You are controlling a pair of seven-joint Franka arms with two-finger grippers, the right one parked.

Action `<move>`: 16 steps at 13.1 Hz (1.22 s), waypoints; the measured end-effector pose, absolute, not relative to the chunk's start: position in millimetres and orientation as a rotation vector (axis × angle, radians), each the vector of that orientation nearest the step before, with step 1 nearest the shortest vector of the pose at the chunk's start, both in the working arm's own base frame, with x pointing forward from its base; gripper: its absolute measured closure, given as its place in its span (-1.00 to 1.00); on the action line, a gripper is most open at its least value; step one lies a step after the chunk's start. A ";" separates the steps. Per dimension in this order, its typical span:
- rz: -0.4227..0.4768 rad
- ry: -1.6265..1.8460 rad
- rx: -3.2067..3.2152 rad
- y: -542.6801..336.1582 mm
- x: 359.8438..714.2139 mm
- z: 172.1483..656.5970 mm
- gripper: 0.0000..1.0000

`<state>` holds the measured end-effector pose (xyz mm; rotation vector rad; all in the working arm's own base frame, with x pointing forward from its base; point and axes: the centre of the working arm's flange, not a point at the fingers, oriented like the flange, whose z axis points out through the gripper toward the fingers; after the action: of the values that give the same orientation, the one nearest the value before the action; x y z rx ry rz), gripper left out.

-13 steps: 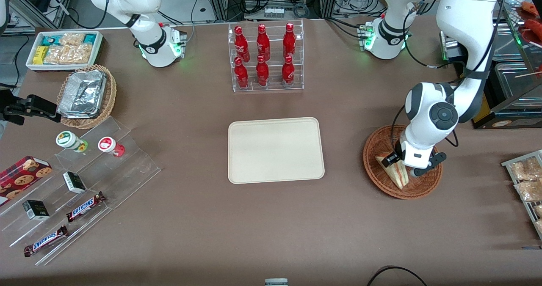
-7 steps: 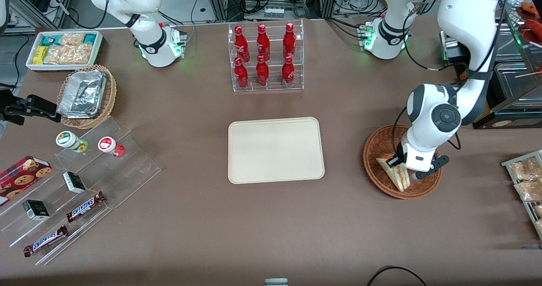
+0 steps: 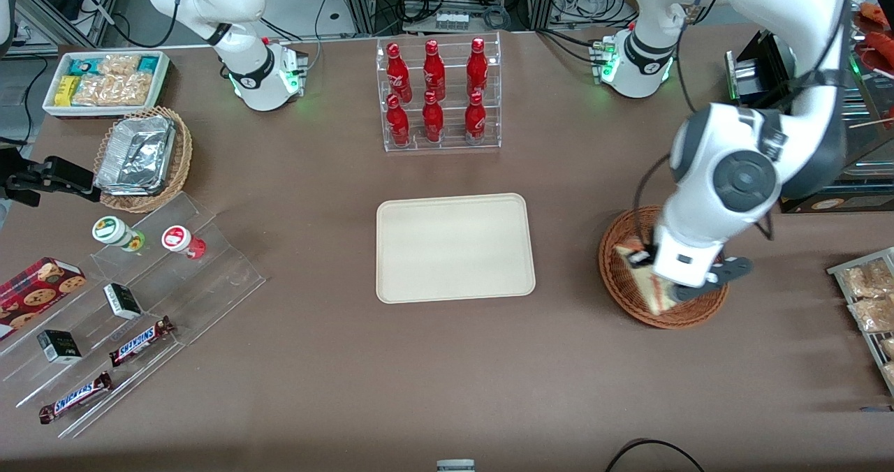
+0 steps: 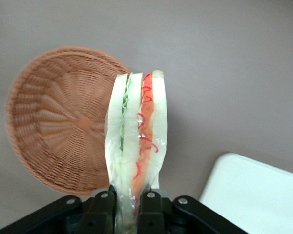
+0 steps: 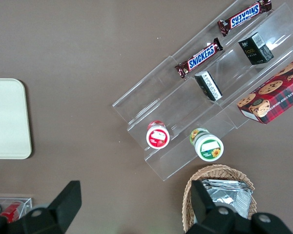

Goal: Place sandwich from basket to tray
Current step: 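Carry the held sandwich over to the cream tray, then lower the sandwich onto the tray and open the left gripper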

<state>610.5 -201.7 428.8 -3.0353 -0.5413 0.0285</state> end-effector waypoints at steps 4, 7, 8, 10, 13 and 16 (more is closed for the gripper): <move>0.082 -0.313 -3.075 -305.5 577.1 396.2 0.66; 0.050 -0.234 -3.112 -376.4 557.5 346.4 0.66; 0.034 -0.230 -3.125 -396.5 550.3 331.0 0.66; 0.032 -0.206 -3.134 -426.1 535.5 306.6 0.66; -0.001 -0.176 -3.165 -460.4 516.8 285.8 0.66; 0.003 -0.154 -3.173 -488.2 494.2 259.6 0.66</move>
<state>494.2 -488.2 259.6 -3.1730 -0.1544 0.0028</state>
